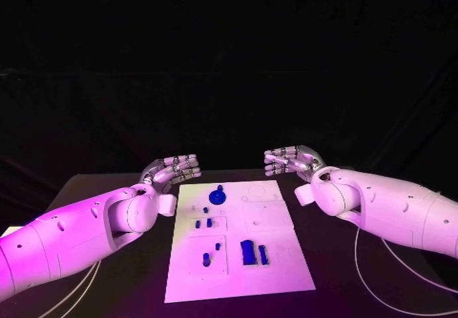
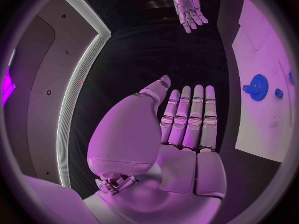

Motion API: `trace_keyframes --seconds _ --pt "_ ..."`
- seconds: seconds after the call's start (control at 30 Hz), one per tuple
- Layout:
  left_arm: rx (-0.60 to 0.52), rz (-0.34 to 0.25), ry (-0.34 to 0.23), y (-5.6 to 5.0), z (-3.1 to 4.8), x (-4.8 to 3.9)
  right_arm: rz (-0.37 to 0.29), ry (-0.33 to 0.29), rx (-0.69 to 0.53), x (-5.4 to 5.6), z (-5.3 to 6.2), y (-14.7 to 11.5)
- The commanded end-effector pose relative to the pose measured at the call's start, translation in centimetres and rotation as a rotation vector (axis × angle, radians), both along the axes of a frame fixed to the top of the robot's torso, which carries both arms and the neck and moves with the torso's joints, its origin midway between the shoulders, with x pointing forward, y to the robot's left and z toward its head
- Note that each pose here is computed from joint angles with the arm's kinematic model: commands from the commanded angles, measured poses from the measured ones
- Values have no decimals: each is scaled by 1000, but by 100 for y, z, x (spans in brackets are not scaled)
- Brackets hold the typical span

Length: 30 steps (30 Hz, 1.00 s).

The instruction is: Assemble the parts on the task board

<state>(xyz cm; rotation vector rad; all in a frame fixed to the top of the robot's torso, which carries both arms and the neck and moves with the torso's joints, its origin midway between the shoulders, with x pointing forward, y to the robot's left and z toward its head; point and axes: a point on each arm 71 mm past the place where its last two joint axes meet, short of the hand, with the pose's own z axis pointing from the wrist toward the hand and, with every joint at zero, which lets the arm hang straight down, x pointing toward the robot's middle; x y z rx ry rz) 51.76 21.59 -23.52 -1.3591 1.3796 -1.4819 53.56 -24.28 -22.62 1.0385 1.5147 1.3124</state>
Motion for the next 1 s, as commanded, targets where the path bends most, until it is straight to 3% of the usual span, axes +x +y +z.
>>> trace_keyframes --seconds 0.03,0.33,0.7,1.0 --pt "3 1 0 3 0 -10 -3 -1 -5 -13 2 1" --pt "55 56 -27 -62 6 -135 -67 -27 35 -163 -10 138" --pt "180 188 -116 -204 81 -473 -230 -63 97 -607 5 435" --pt "208 219 -140 -235 110 -559 -272 -66 104 -739 20 504"
